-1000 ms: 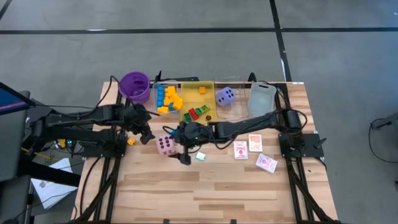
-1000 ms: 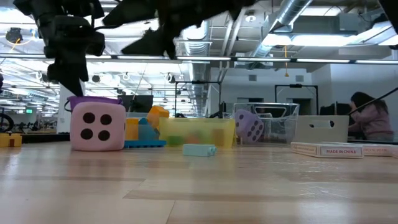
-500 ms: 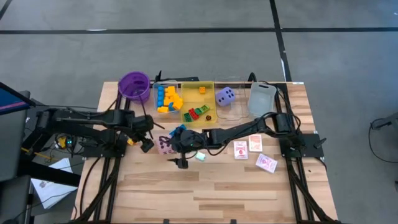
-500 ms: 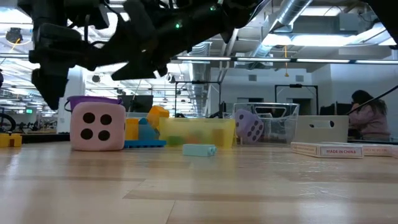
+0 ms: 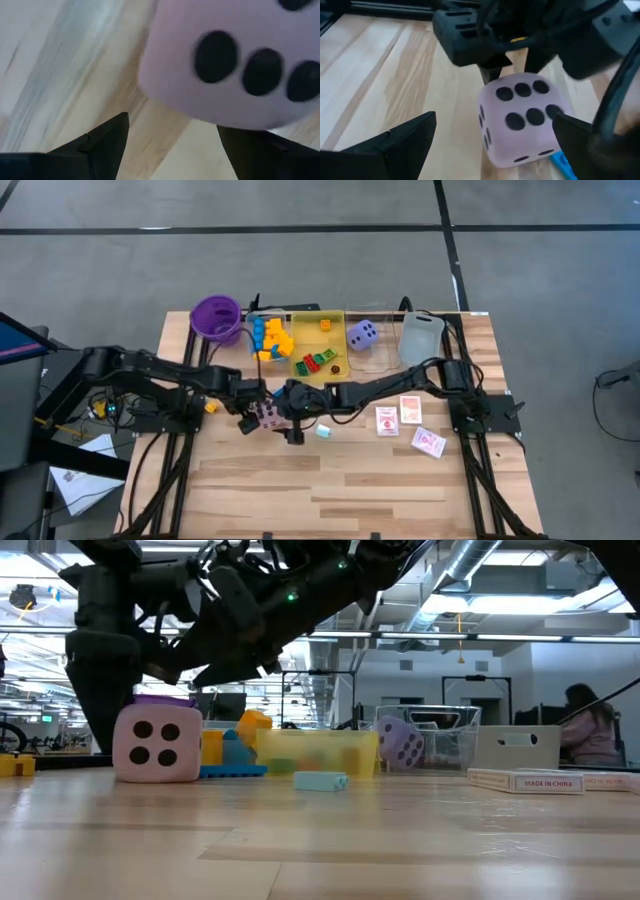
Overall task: Pick & Place Toys
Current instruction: Put the pink dice into the right transparent bin
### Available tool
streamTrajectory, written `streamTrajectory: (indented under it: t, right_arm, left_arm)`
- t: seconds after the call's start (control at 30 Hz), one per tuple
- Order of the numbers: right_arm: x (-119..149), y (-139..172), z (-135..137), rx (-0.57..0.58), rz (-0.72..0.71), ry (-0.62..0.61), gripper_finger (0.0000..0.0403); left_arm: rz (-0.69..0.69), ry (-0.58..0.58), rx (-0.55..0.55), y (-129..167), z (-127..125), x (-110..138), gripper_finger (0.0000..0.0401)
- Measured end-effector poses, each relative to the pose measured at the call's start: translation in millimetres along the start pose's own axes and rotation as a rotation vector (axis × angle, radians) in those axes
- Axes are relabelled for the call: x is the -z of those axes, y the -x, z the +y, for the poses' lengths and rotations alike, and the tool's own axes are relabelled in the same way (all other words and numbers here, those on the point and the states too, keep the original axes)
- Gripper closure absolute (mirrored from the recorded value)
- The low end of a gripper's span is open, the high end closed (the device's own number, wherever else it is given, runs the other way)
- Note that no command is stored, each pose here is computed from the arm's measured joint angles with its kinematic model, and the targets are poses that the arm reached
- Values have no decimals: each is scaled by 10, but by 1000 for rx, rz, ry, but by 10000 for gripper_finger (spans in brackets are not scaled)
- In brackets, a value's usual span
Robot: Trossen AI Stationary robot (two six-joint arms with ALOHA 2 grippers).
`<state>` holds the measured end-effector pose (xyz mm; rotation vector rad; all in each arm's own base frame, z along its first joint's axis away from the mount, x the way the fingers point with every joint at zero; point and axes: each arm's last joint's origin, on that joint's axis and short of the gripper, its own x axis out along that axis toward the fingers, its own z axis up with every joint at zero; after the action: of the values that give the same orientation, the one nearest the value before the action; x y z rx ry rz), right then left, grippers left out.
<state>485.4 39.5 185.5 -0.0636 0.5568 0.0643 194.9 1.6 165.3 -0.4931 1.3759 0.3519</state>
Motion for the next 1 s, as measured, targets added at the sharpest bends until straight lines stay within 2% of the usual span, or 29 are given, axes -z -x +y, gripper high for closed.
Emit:
streamTrajectory:
  t: [0.3, 0.53, 0.87, 1.0]
  right_arm:
    - [18, 12, 68, -13, 32, 1, 10]
    - [28, 17, 109, -21, 45, 6, 10]
    - [57, 18, 109, -21, 74, 7, 10]
    - [63, 17, 106, -20, 78, 6, 10]
  left_arm:
    - [-88, -196, 50, -38, -129, -66, 105]
    - [-123, -317, -24, -36, -120, -71, 105]
    - [-181, -336, -160, -30, -84, -95, 105]
    - [-230, -327, -245, -19, -66, -119, 105]
